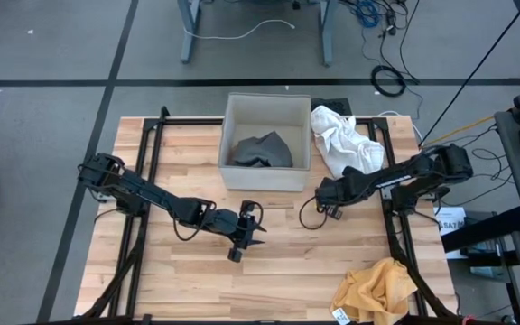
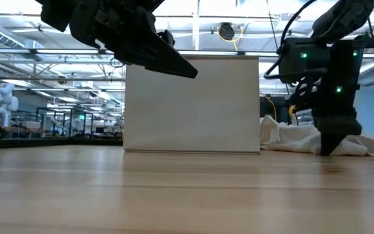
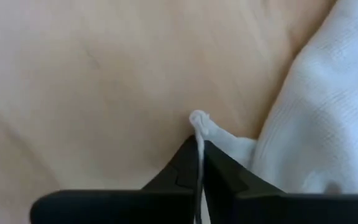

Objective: Fold towel
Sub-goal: Fold the white patterned towel

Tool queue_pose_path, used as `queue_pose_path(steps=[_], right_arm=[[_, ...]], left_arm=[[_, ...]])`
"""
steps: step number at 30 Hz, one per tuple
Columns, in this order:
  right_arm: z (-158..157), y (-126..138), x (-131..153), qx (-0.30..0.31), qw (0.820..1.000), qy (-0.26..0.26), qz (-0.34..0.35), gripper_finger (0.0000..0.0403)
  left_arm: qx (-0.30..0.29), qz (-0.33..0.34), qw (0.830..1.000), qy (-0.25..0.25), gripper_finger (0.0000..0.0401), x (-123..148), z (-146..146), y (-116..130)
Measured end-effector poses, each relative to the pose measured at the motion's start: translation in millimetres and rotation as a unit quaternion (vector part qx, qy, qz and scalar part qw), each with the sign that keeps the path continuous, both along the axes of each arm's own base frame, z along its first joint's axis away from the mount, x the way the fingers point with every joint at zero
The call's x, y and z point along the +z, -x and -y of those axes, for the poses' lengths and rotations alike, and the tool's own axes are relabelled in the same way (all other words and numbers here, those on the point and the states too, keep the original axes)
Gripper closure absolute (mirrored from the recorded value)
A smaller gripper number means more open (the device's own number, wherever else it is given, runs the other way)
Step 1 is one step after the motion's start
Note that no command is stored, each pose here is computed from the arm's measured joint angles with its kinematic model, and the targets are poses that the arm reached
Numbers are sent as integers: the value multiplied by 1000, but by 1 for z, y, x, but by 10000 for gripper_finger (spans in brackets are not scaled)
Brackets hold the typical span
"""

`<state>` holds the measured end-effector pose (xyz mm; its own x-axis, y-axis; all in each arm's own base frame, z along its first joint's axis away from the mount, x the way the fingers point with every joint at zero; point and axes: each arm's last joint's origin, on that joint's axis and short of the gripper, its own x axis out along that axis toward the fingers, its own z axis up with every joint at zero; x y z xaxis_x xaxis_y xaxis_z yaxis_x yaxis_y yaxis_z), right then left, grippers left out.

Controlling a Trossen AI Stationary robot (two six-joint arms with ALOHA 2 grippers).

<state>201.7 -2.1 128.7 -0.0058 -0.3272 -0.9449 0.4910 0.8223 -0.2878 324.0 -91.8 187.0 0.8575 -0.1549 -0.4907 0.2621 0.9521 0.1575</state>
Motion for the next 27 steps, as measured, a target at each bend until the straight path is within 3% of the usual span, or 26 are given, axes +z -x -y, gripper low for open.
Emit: queue_pose_path(steps=[9,20,27], right_arm=[[-37,-14,34,61,989,-89,103,402],[-91,-17,119,173,935,-157,267,403],[-109,-15,142,203,917,-182,290,403]], left_arm=[[-1,-7,1000,-3,238,-1,0,1],[-11,-6,1000,-21,238,-2,0,1],[10,2,998,-55,238,-3,-2,0]])
